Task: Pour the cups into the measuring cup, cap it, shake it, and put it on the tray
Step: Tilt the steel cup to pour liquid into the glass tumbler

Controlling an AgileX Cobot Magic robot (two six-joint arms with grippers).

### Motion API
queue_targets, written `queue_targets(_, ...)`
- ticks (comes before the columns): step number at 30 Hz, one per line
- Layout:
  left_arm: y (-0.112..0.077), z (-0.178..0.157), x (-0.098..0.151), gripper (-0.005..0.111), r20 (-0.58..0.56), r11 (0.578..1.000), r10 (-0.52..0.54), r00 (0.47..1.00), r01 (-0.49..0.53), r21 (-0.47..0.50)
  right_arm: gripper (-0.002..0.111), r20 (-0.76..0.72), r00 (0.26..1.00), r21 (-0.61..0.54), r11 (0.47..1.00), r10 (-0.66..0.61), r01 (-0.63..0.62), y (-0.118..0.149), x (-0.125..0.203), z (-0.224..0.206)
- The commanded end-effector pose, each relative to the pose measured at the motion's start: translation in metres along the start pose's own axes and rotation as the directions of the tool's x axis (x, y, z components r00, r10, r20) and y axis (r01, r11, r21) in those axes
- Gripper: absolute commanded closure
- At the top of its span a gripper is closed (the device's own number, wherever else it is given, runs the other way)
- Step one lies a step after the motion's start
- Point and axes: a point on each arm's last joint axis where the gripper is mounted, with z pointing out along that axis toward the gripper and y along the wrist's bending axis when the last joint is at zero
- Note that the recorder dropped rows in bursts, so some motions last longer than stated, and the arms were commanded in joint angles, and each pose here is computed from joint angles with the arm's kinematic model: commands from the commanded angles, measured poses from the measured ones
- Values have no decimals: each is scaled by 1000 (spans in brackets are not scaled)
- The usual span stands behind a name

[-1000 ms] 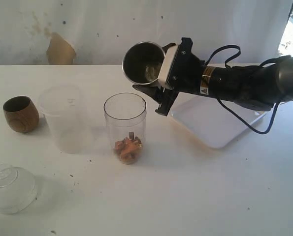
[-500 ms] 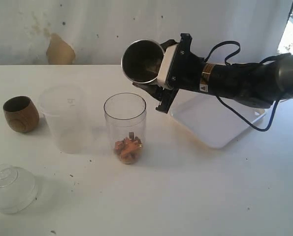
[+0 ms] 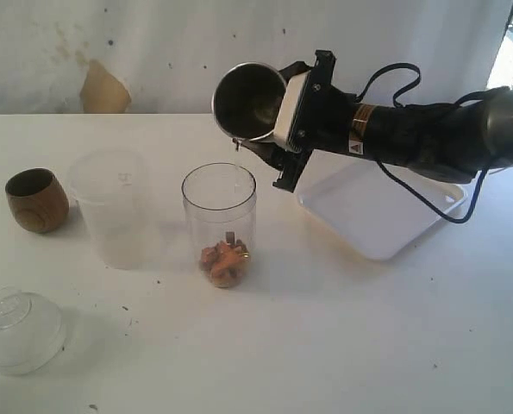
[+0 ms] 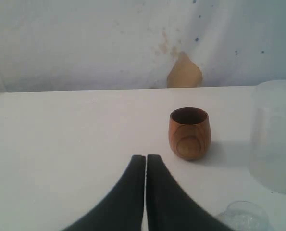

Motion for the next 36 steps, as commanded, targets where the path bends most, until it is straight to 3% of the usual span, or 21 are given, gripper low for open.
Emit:
queue_targets(1,0,0,1,106,9,1000,-8,1000,8,1,108,33,999,43,998,-38,36,-10,-9,-1)
queue_targets(36,0,0,1,106,9,1000,-8,1000,8,1,108,-8,972,51,970,-237,237,-18,-25,3)
